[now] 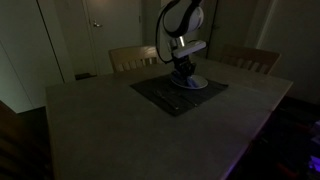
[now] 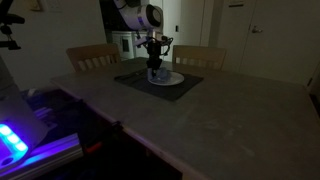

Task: Use the towel to wipe the plate

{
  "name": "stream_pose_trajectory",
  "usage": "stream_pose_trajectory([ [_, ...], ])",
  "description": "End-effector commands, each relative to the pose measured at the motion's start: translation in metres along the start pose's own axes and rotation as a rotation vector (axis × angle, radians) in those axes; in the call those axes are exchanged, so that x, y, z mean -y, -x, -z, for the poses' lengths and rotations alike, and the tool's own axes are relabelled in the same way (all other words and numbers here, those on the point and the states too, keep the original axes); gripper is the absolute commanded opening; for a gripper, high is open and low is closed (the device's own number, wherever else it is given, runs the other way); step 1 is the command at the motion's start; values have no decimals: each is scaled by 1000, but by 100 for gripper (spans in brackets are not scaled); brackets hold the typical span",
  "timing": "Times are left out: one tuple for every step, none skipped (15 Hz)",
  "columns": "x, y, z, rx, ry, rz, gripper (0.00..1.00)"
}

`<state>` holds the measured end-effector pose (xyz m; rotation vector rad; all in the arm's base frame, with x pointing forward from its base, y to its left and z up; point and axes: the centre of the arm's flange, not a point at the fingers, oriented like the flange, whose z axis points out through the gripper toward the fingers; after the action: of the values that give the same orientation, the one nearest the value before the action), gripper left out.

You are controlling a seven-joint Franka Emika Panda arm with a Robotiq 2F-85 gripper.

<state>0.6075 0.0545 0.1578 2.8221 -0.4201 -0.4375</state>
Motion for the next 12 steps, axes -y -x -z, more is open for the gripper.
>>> stream_pose_trajectory([
  [-30,13,-5,85,-18,-3,2],
  [-34,11,-8,105,-15,-6,2],
  [-37,9,-10,124,-15,-6,2],
  [-40,6,-16,164,-4,-12,2],
  [-44,3,-22,200,16,-23,2],
  [-48,1,-26,230,32,-34,2],
  [-52,-3,-29,256,48,-46,2],
  [-56,-5,-32,274,58,-50,2],
  [-59,-11,-35,287,67,-59,2],
  [-62,-16,-39,296,70,-65,2],
  [-66,-22,-41,296,69,-74,2],
  [-68,-29,-44,293,65,-88,2],
])
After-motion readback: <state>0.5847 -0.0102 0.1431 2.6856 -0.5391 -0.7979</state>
